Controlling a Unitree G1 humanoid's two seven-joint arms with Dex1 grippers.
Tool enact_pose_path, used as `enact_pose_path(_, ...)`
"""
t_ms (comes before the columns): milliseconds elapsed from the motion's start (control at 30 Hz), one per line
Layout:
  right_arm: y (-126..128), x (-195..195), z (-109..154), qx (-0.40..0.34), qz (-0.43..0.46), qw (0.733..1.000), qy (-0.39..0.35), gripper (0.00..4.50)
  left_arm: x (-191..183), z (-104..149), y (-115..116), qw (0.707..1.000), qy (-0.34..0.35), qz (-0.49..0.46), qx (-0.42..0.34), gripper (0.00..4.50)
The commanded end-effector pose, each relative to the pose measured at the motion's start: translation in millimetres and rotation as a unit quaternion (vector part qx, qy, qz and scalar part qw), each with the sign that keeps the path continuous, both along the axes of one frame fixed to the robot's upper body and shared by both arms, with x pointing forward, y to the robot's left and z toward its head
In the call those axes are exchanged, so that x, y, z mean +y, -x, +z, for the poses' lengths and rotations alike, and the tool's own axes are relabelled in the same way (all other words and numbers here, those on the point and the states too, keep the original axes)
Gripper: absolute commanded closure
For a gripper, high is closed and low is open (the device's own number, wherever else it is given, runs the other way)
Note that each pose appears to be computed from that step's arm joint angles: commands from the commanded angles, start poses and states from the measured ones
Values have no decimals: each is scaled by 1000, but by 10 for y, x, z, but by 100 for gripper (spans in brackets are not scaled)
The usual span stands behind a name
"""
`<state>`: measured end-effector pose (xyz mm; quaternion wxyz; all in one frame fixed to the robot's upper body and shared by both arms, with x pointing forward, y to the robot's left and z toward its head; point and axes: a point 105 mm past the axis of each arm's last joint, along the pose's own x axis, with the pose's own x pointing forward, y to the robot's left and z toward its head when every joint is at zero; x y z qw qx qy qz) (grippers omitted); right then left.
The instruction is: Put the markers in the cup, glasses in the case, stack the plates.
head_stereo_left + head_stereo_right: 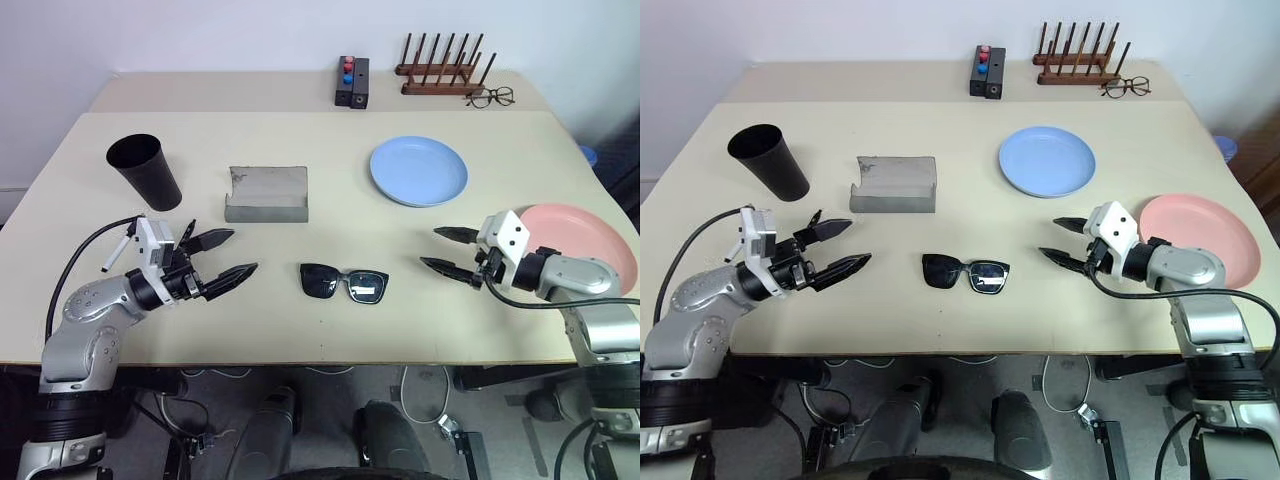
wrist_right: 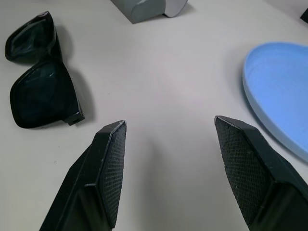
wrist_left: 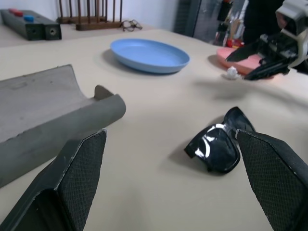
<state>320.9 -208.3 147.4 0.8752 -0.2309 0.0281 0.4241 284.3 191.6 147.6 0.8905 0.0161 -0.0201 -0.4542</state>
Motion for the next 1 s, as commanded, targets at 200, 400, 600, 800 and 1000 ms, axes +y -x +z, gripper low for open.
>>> enact_pose_path(200, -91, 46, 215, -45, 6, 999, -21, 157, 46, 131, 135, 1000, 11, 21, -6, 0)
enact_pose_path(400, -94, 212, 359, -61, 30, 997, -40, 157, 469, 121, 113, 994, -49, 85, 55, 0)
enact_pose_path(600, -83, 753, 689, -86, 96, 986, -108, 157, 1165, 323, 86, 970, -52, 231, 47, 0)
enact_pose_path(800, 151, 1223, 857, -3, 166, 965, -205, 157, 1715, 284, 38, 926, -86, 362, 67, 0)
enact_pose_path(1000, 175, 1363, 687, -21, 155, 973, -171, 157, 2112, 446, -196, 866, -83, 493, 20, 0)
